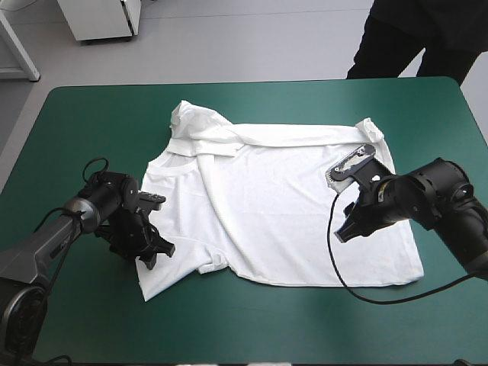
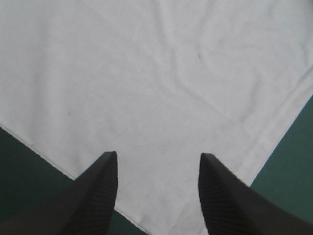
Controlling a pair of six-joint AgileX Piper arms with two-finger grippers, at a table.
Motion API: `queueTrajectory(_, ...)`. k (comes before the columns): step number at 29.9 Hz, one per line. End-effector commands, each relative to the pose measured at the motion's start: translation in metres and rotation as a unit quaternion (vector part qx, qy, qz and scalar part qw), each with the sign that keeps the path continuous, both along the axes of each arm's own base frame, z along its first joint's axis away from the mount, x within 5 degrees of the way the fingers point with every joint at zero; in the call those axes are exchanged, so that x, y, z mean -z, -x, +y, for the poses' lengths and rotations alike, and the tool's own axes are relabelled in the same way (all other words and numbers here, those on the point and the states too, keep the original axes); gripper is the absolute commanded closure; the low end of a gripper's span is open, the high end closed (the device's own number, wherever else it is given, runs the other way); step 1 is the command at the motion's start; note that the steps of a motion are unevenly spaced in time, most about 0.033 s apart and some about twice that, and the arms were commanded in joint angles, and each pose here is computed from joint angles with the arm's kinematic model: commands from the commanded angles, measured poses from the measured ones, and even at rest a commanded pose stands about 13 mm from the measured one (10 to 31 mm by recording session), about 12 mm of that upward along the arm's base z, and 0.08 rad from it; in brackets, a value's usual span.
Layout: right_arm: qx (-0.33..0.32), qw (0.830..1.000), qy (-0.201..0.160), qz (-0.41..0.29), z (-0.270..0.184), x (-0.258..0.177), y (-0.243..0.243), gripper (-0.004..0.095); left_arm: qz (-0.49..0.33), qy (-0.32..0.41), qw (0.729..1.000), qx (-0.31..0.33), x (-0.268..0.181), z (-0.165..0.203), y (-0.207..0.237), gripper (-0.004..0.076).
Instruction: Fold the cloth
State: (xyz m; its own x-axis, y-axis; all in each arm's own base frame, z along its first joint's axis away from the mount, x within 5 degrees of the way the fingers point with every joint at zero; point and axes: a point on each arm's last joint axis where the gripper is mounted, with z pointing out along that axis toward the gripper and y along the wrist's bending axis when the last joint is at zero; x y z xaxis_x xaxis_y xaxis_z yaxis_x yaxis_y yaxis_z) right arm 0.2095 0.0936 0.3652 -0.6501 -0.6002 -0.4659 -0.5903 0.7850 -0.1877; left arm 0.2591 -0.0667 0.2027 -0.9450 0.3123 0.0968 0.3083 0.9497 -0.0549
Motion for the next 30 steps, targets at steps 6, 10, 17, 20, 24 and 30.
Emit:
queueTrajectory(6,0.013,0.998,0.003,-0.053,-0.007,-0.017,0.003,0.0534,-0.025,0.03,0.999,-0.011,0.027,-0.006,-0.003,0.0729)
queueTrajectory(10,0.015,0.998,0.004,-0.055,-0.007,-0.017,0.002,0.0542,-0.022,0.032,0.999,-0.014,0.039,-0.005,0.004,0.0729)
queueTrajectory(17,0.017,0.998,0.002,-0.056,-0.007,-0.017,0.002,0.0572,-0.05,0.034,0.998,-0.012,0.033,-0.005,0.0,0.073)
queueTrajectory(20,0.017,0.998,0.002,-0.056,-0.007,-0.017,0.002,0.0608,-0.073,0.023,0.997,0.001,0.024,-0.002,-0.003,0.073)
queueTrajectory(24,0.017,0.998,0.002,-0.056,-0.007,-0.017,0.002,0.0652,-0.103,0.011,0.995,0.012,0.011,0.0,-0.009,0.073)
queueTrajectory(30,0.005,0.998,0.002,-0.058,-0.002,-0.018,0.005,0.0687,-0.148,-0.013,0.989,0.003,-0.01,0.013,-0.029,0.073)
